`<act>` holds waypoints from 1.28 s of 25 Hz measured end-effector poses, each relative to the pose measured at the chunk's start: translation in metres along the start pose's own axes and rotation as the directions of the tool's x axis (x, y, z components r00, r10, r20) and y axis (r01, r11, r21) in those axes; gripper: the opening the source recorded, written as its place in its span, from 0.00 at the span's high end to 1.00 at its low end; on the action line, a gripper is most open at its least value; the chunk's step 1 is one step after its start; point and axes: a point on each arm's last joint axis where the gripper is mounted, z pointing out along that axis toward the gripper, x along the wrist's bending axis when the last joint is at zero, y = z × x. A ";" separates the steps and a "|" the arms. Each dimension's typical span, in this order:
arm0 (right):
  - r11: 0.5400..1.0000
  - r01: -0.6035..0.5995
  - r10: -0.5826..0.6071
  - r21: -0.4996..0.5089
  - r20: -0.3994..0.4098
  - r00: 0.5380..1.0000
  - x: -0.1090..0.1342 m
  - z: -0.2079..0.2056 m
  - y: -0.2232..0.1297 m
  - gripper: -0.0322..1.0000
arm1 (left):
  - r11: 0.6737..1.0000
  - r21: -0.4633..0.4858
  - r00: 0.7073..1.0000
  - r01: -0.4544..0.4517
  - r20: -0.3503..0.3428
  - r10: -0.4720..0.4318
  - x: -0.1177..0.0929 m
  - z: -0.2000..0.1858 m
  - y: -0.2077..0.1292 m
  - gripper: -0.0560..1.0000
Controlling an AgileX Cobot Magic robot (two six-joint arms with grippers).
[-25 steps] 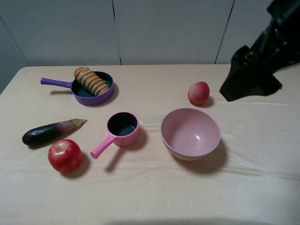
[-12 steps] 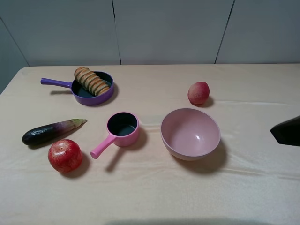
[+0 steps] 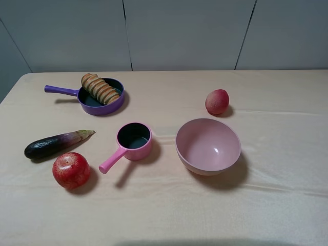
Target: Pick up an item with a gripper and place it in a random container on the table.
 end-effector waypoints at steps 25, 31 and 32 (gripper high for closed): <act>0.928 -0.173 0.257 -0.330 0.233 0.938 0.001 -0.013 -0.047 0.30 | 1.000 0.000 1.000 0.000 0.000 0.000 0.000 0.000 0.000 0.01; 0.930 -0.169 0.253 -0.327 0.235 0.939 0.001 -0.013 -0.048 0.30 | 1.000 0.000 1.000 0.000 0.000 0.000 0.000 0.000 0.000 0.01; 0.930 -0.169 0.253 -0.327 0.235 0.939 0.001 -0.013 -0.048 0.30 | 1.000 0.000 1.000 0.000 0.000 0.000 0.000 0.000 0.000 0.01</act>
